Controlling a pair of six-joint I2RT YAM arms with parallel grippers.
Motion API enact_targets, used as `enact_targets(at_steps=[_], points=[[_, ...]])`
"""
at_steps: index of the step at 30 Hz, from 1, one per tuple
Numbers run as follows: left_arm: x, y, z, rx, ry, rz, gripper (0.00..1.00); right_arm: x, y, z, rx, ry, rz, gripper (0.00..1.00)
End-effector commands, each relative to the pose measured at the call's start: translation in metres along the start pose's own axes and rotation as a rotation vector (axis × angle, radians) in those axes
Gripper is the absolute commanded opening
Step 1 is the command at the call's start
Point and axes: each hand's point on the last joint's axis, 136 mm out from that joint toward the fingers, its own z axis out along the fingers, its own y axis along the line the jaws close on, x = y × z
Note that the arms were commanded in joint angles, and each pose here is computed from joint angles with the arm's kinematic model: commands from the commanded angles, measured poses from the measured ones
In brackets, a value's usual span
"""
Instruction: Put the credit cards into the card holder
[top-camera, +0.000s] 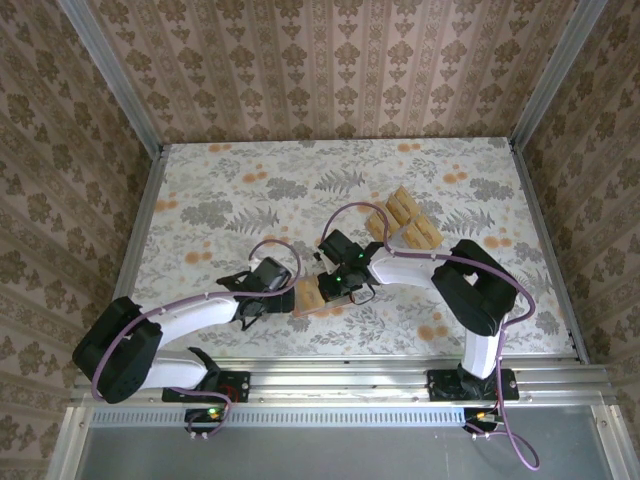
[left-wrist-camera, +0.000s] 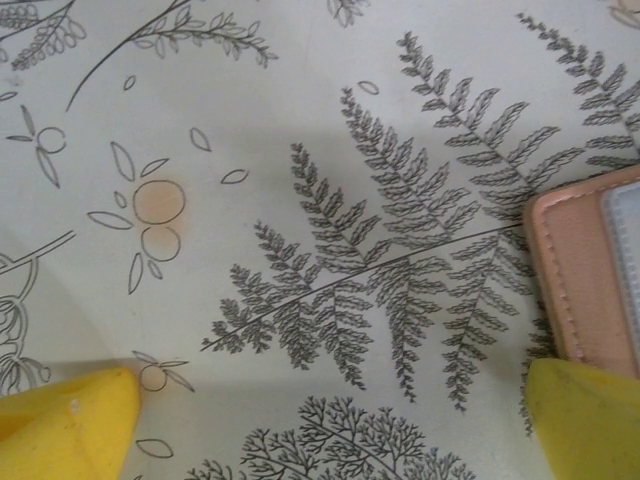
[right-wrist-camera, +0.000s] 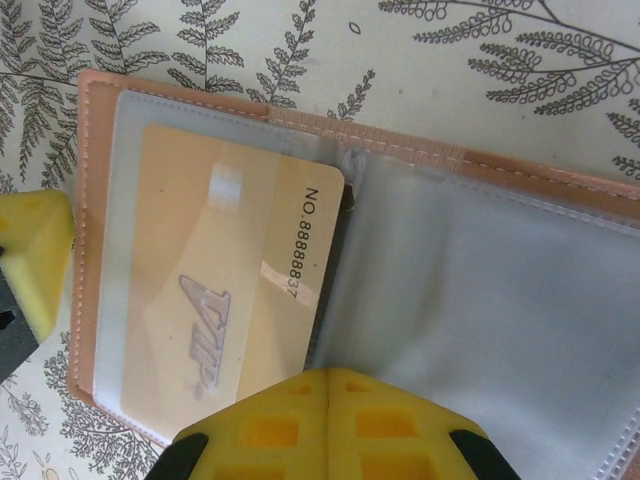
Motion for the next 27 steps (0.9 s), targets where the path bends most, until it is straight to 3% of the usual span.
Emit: enact_targets(at_steps=[1, 27], points=[[0.012, 0.016, -0.002, -0.067, 0.027, -0.004, 1.00, 0.008, -0.002, 0.009, 0.004, 0.027, 0.008, 0.00], [0.016, 0.009, 0.011, -0.048, 0.052, 0.005, 1.00, 0.006, 0.023, 0.016, -0.023, 0.055, -0.034, 0.00]])
